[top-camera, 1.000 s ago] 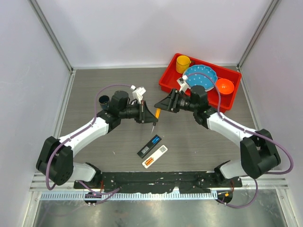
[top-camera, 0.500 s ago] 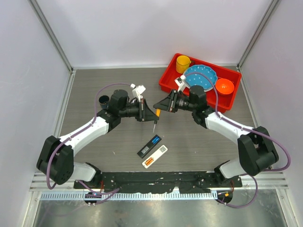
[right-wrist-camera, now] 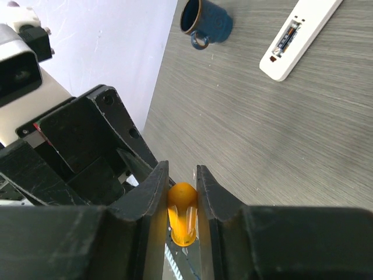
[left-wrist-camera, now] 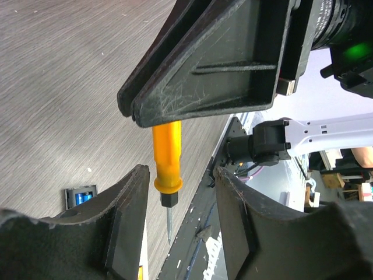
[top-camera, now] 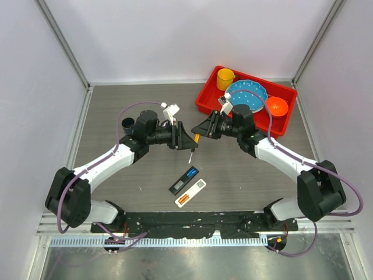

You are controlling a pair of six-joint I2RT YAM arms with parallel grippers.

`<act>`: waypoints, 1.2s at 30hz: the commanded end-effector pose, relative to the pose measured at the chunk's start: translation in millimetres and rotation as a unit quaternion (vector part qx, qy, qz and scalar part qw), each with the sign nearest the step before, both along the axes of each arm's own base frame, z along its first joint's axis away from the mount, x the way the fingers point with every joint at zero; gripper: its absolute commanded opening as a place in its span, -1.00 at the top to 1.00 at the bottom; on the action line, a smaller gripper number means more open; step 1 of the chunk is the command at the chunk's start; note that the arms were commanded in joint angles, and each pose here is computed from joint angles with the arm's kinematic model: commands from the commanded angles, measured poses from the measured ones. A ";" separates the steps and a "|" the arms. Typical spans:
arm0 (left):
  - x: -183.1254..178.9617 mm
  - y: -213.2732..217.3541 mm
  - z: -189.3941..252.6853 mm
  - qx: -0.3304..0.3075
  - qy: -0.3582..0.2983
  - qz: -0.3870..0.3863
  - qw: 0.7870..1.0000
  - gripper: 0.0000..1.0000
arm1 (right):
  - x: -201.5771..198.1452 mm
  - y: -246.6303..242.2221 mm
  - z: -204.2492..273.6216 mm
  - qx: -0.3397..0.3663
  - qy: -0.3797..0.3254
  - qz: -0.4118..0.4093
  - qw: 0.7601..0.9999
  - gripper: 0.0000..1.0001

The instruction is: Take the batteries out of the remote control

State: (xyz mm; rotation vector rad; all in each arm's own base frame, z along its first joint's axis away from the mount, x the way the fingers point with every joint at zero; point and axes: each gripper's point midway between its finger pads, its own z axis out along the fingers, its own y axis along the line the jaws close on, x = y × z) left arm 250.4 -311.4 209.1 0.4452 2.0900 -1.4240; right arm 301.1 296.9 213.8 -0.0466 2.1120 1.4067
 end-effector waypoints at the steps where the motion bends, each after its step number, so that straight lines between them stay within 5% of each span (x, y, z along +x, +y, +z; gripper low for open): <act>1: 2.3 -8.8 6.1 -0.011 -0.017 -0.010 1.000 -0.04 | 6.8 -2.0 40.2 0.020 -0.036 -0.027 0.999 0.98; 7: 1.3 -16.6 -4.9 -0.003 -0.007 -0.017 1.000 0.03 | 7.9 -3.5 45.6 0.028 -0.035 -0.038 0.998 0.98; 11: 5.1 -16.5 -4.9 0.001 -0.001 -0.006 1.000 1.00 | 6.6 -4.0 39.5 0.020 -0.030 -0.036 0.999 0.98; 15: 8.0 -14.1 -6.2 0.013 0.007 0.002 1.000 1.00 | 5.4 -9.0 33.3 -0.003 -0.045 -0.036 0.998 0.78; 19: 6.1 -11.9 -6.1 0.014 0.011 -0.002 1.000 1.00 | 2.4 -14.6 42.9 -0.011 -0.075 -0.037 0.996 0.00; 22: 3.1 -8.7 -2.1 0.004 0.016 -0.010 1.000 1.00 | 2.6 -19.9 48.9 -0.013 -0.094 -0.044 0.995 -0.31; 29: -2.8 -0.9 44.5 -0.104 0.011 -0.033 0.994 1.00 | -13.4 -34.2 92.5 0.087 -0.167 -0.011 0.982 -0.47; 36: -12.8 -5.3 77.8 -0.166 0.000 -0.074 0.983 1.00 | -30.5 -30.2 107.5 0.136 -0.182 0.045 0.973 -0.37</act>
